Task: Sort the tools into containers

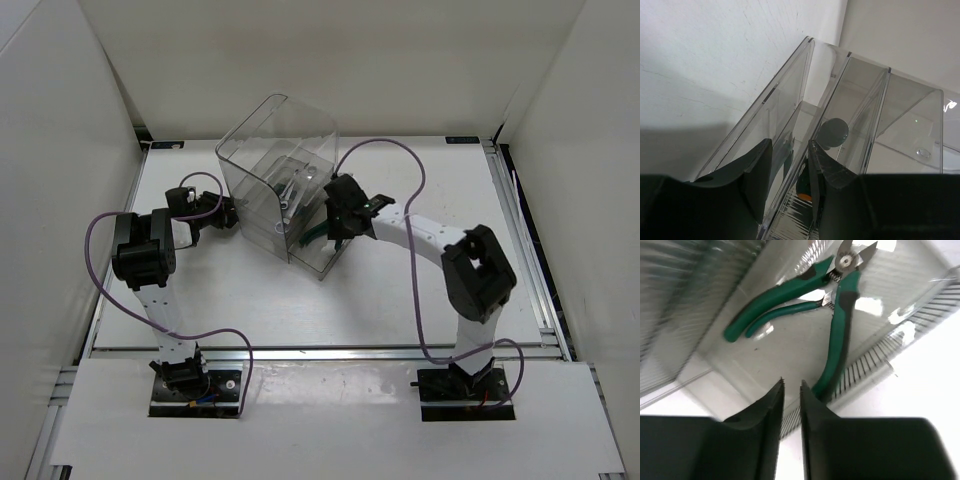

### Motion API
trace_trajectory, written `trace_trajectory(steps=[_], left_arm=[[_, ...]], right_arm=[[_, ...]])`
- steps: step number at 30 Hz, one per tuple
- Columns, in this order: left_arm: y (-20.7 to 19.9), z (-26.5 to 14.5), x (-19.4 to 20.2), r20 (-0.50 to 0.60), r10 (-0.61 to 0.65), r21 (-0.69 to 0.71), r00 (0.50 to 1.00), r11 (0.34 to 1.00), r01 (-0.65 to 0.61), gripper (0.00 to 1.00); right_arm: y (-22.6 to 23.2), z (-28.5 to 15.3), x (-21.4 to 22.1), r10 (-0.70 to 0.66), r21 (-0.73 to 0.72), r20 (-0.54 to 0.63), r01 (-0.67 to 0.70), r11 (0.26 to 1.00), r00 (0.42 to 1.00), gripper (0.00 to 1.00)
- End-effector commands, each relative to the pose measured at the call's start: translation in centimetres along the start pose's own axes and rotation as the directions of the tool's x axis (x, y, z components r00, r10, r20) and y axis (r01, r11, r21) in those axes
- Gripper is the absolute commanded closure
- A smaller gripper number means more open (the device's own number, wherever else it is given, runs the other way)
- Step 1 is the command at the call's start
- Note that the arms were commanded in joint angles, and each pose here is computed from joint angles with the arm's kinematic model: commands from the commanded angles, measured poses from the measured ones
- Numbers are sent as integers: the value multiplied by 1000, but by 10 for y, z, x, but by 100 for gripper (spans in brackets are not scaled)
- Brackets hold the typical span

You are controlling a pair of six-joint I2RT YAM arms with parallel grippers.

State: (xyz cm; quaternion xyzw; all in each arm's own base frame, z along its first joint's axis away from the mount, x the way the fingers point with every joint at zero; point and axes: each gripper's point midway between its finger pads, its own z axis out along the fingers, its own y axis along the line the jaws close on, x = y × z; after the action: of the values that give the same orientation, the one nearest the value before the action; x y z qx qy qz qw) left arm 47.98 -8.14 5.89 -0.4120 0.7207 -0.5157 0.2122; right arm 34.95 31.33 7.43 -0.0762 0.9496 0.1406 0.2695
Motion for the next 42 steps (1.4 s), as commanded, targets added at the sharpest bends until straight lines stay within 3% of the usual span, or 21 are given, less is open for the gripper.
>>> trace_trajectory(steps=[1, 4, 6, 15, 19, 22, 27, 31, 32, 34, 36, 42], left_arm=[[-29, -10, 7, -10, 51, 61, 999, 997, -51, 53], [-26, -11, 5, -6, 45, 58, 999, 997, -45, 54], [-25, -9, 8, -12, 44, 55, 999, 998, -43, 53], [-28, -10, 7, -11, 44, 60, 999, 997, -43, 53], [-28, -10, 8, -13, 44, 62, 999, 997, -43, 53], [-28, -9, 7, -10, 46, 64, 999, 997, -45, 53], [-31, -10, 7, -11, 47, 71, 999, 996, -47, 53], [-31, -9, 7, -8, 44, 71, 999, 997, -43, 53], [-31, -10, 7, -8, 46, 72, 999, 996, -46, 53], [-29, -10, 7, -9, 42, 68, 999, 997, -41, 53], [-30, -9, 7, -9, 40, 70, 999, 997, -39, 53], [-32, -9, 6, -7, 34, 79, 999, 996, -33, 53]], right_arm=[[14, -62, -77, 26, -51, 324, -10, 999, 946, 72], [-6, -68, -87, 1, 47, 338, -18, 999, 941, 64], [-17, -59, -81, -19, 92, 277, -7, 996, 961, 63], [-30, -11, -34, -47, 118, 39, 42, 992, 998, 57], [-26, 2, -20, -44, 99, -6, 44, 994, 999, 58], [-18, 5, -15, -48, 69, -25, 50, 996, 999, 61], [-5, 8, -19, -9, 22, -27, 10, 1000, 1000, 86], [10, 1, -37, 51, -33, 25, -50, 998, 998, 88], [11, -1, -42, 66, -45, 37, -65, 997, 997, 83], [20, -4, -48, 95, -79, 42, -92, 993, 995, 52], [18, -8, -50, 113, -59, 43, -111, 992, 993, 41], [-5, -50, -85, 205, -65, 254, -195, 979, 945, 39]])
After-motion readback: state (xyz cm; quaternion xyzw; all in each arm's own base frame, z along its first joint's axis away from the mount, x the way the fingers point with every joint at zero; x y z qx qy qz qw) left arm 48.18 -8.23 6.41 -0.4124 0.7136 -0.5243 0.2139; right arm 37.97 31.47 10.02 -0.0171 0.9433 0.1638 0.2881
